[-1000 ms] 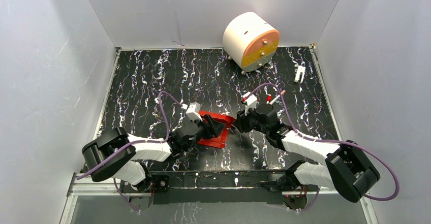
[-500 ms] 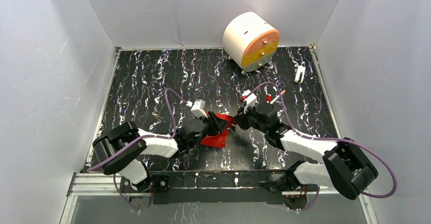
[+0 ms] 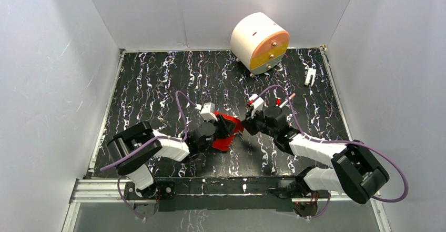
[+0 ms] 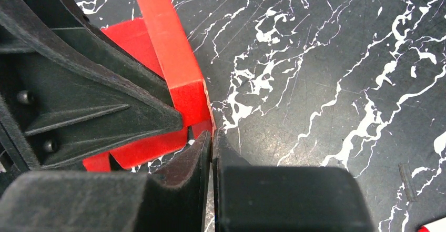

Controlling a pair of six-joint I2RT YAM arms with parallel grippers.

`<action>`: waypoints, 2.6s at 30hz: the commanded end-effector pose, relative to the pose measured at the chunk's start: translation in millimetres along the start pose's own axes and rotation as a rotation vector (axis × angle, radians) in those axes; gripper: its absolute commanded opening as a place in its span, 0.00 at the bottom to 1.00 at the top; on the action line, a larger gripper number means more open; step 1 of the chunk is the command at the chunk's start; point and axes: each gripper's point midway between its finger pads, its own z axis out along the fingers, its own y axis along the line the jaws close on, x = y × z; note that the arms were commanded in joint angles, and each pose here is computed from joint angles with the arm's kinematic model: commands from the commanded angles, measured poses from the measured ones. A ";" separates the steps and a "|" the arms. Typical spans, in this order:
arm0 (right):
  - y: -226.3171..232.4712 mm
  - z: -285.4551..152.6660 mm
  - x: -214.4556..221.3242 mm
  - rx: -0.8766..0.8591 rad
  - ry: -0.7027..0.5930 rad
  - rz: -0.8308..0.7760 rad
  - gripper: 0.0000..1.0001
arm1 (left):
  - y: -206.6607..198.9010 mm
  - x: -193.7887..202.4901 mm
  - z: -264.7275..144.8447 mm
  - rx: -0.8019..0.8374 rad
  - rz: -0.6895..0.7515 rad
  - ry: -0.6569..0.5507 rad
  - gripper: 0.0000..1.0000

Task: Fold the paper box

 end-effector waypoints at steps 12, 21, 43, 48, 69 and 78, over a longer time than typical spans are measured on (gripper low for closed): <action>4.0 3.0 -12.6 -0.029 -0.055 -0.044 0.11 | -21.1 -26.5 6.7 0.058 0.032 -0.114 0.32; 7.4 2.2 -18.2 -0.031 -0.073 -0.063 0.10 | -11.6 -23.0 9.5 0.029 0.081 -0.114 0.22; 5.8 11.8 -33.8 0.094 -0.144 -0.069 0.15 | 18.3 -19.4 0.0 0.026 0.567 -0.167 0.00; 10.1 15.2 -34.3 0.067 -0.191 -0.052 0.28 | 21.8 -20.7 -2.6 0.021 0.571 -0.180 0.00; 26.3 9.5 -32.6 0.023 -0.223 0.026 0.49 | 30.5 -26.9 -3.2 -0.034 0.530 -0.216 0.00; 14.5 27.9 -17.4 0.072 -0.243 0.046 0.49 | 32.4 -23.9 -1.8 -0.036 0.525 -0.208 0.00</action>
